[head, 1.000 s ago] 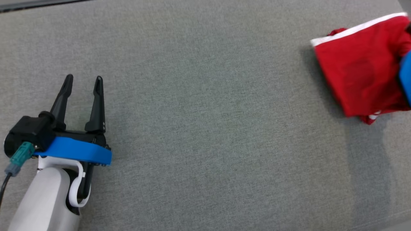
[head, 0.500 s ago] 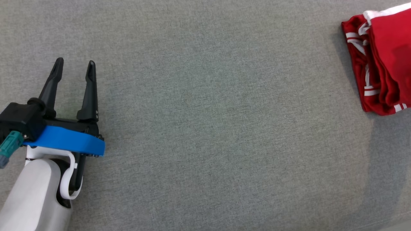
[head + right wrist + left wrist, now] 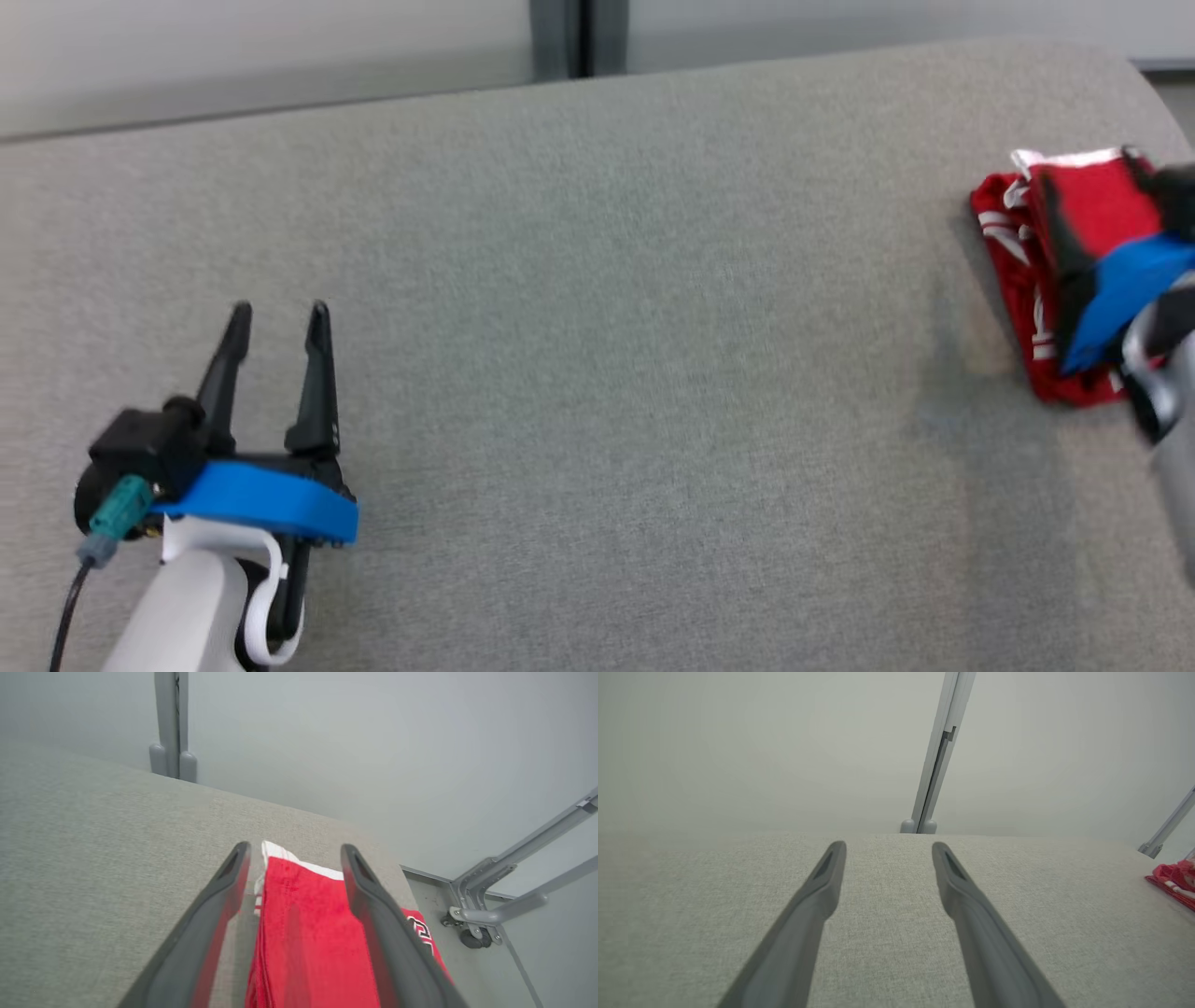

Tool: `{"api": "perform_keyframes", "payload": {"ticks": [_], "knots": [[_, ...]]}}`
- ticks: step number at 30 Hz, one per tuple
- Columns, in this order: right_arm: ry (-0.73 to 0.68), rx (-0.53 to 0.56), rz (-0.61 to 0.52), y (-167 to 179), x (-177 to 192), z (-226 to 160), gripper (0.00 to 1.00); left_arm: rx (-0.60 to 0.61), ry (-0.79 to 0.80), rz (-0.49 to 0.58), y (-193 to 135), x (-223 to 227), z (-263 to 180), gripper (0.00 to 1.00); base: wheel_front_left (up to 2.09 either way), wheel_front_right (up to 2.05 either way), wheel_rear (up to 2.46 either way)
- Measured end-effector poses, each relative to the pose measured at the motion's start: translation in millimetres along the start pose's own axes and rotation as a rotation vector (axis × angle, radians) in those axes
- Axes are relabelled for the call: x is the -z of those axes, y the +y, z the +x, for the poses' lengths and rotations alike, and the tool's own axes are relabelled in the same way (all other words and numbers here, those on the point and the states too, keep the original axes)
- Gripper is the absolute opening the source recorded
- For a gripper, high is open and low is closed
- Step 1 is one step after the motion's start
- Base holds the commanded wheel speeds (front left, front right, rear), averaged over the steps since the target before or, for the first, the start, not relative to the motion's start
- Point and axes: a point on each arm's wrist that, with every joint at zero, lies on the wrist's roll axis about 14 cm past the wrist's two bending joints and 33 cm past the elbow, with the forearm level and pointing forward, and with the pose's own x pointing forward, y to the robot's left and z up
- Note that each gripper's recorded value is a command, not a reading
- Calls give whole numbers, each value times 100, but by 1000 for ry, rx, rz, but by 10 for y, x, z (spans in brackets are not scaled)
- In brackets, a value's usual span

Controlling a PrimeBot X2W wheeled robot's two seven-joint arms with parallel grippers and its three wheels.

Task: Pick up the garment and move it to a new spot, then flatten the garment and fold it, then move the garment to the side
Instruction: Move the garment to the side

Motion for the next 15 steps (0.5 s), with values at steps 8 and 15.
{"api": "perform_keyframes", "payload": {"ticks": [8,15], "knots": [[-210,-122,182,786,-365,-467,100,-87,-32,-5,70,-110,-511,100,0,0,0],[-232,-149,295,1107,-358,-827,100,-142,-47,-6,122,-138,-856,100,0,0,0]]}}
